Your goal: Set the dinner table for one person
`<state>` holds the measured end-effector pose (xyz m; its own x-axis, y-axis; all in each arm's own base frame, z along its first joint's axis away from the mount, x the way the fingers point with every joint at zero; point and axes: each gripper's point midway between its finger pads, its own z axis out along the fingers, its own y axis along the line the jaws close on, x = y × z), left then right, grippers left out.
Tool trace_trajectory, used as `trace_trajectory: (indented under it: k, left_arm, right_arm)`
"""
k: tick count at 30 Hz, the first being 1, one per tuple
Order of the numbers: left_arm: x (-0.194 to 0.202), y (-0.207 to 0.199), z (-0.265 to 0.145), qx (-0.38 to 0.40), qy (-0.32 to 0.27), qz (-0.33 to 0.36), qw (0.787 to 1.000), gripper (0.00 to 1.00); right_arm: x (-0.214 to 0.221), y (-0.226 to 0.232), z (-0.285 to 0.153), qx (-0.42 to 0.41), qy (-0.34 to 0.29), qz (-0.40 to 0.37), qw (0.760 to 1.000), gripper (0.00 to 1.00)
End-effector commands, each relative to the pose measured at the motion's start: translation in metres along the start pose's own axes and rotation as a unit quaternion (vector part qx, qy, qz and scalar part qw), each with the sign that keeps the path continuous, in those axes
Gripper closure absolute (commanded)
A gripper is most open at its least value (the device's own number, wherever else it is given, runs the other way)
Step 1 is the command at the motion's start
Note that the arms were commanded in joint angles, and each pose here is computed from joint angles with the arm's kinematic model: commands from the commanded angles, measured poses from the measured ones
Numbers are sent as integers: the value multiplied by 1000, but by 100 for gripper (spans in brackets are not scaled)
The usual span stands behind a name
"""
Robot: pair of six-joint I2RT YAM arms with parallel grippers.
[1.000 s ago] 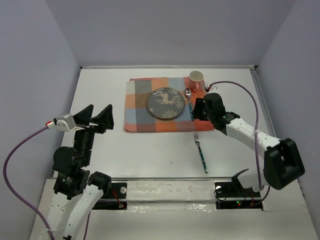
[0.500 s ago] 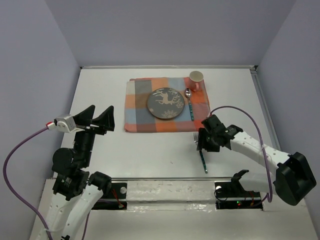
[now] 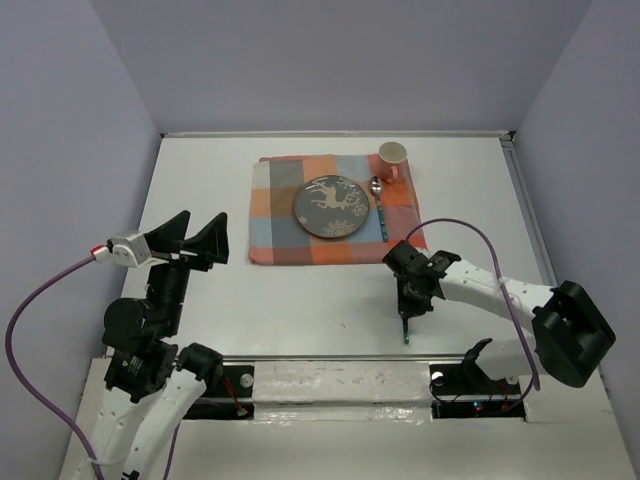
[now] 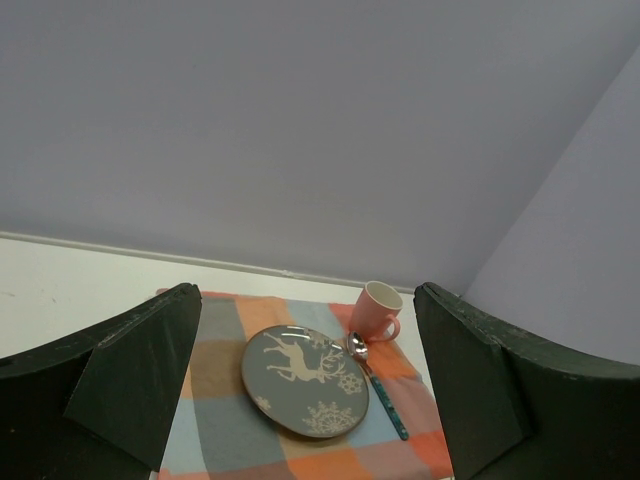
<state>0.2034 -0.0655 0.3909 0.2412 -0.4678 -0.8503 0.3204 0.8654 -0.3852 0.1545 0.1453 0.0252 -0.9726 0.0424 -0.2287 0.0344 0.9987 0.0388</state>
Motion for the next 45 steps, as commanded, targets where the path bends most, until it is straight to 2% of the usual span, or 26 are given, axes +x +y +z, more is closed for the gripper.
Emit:
trace_trajectory:
  k: [1,7,13,14,15,16,17,18,19,20,21,22,23,24,25,27,28,40,45]
  left_arm:
    - [-11,-7,0,16,-19,-2,1000,1]
    - [-11,-6,-1,15,-20,-2,1000,1]
    - [-8,-5,1,12,-16,-1,1000,1]
    - [-8,-6,1,13,-16,-2,1000,1]
    - [-7,-5,2,11,-15,0,1000,1]
    - [-7,-4,2,8,-15,0,1000,1]
    - [-7,-3,2,7,-15,1,1000,1]
    - [-6,-3,3,5,-13,1,1000,1]
    - [-6,-3,3,7,-12,1,1000,1]
    - [-5,-4,3,8,-11,0,1000,1]
    - [-5,-4,3,8,-11,1,1000,1]
    - [-4,-4,4,9,-10,0,1000,1]
    - [-4,-4,4,9,-9,0,1000,1]
    - [-3,-5,4,10,-8,0,1000,1]
    - [-3,-4,4,9,-7,0,1000,1]
    - [-2,-4,4,9,-7,1,1000,1]
    - [-2,-4,5,9,-6,1,1000,1]
    - [0,-4,6,9,-2,1,1000,1]
    - [-1,-5,6,10,-4,0,1000,1]
  right_arm:
    - [-41,15,-43,-13,-84,4,996,100]
    - [-90,63,-87,-107,-170,-9,980,100]
    - [-178,158,-133,-223,-280,-48,933,100]
    - [-187,173,-111,-212,-267,-56,938,100]
    - [-211,193,-130,-231,-293,-57,926,100]
    - [-226,206,-130,-233,-306,-54,921,100]
    - [-234,219,-98,-217,-289,-61,931,100]
    - [-243,232,-93,-220,-289,-67,929,100]
    - [-265,253,-112,-242,-310,-65,917,100]
    - [-271,266,-106,-250,-305,-70,917,100]
    - [-272,278,-70,-238,-279,-73,927,100]
    - [-277,287,-64,-242,-275,-73,928,100]
    - [-288,301,-76,-257,-280,-71,922,100]
    - [-289,308,-70,-264,-271,-68,923,100]
    - [-286,315,-44,-259,-251,-69,930,100]
    - [-289,328,-41,-278,-243,-64,927,100]
    - [-286,332,-25,-277,-230,-64,931,100]
    - [-267,341,7,-291,-177,-62,938,100]
    - [-261,338,5,-293,-168,-63,939,100]
